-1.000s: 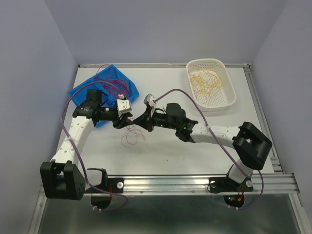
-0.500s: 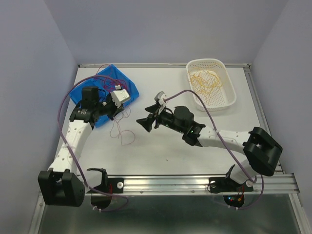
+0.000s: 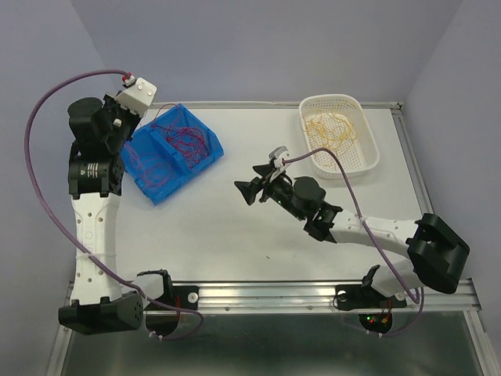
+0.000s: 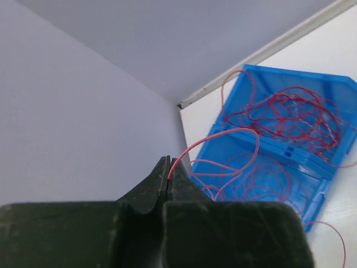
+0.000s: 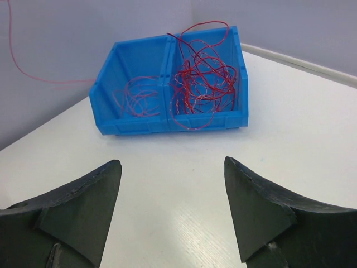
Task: Untangle the cables
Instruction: Place the cable in the bin.
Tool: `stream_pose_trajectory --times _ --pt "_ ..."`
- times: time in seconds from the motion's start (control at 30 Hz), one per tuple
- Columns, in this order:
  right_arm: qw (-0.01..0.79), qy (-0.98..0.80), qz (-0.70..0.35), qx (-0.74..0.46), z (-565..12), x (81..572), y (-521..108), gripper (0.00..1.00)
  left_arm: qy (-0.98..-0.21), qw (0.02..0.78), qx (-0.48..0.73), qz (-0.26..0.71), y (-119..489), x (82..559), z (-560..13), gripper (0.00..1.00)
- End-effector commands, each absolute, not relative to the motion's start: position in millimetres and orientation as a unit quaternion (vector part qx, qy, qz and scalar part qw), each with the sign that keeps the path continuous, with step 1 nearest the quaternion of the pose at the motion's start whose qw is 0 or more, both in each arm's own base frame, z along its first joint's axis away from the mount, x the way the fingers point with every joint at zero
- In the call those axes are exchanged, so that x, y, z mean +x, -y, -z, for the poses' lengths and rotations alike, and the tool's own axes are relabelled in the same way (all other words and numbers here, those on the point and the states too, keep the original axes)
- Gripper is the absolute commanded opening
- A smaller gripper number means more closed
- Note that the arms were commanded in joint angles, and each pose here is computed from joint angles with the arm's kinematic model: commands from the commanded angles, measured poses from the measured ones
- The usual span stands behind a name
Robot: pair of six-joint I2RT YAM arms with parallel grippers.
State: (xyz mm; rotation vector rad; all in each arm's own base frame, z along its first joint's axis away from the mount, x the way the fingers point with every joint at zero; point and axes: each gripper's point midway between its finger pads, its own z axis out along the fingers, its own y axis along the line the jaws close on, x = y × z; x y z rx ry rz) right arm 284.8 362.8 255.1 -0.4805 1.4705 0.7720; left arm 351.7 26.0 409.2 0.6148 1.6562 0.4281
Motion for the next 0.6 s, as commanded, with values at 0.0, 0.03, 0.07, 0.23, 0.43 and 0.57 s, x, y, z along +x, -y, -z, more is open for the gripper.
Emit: stream_pose_trajectory --times 0.0,0.03,0.07,0.23,0.43,0.57 --pt "0.683 -0.623 -0.336 -0.184 -279.1 286.2 -346.0 0.79 -0.703 0.627 0.238 -0.235 -48.1 362.7 -446.9 0.0" --pt "0.683 -0.624 -0.333 -0.182 -277.5 285.9 -343.2 0.79 -0.703 0.626 0.237 -0.239 -51.1 370.0 -449.8 0.0" --pt "0.684 -0.623 -0.332 -0.182 -277.9 285.5 -342.0 0.79 -0.7 0.629 0.235 -0.243 -53.3 374.3 -452.5 0.0" --pt "0.691 -0.621 -0.326 -0.177 -280.8 283.4 -333.4 0.79 -0.709 0.625 0.24 -0.223 -61.1 404.0 -441.6 0.0" --pt "0.692 -0.624 -0.32 -0.171 -278.0 282.0 -326.8 0.79 -0.705 0.634 0.24 -0.208 -67.1 445.2 -432.9 0.0" --pt "0.696 -0.63 -0.309 -0.156 -274.4 284.2 -316.5 0.79 -0.734 0.609 0.25 -0.168 -69.6 468.4 -392.0 0.0"
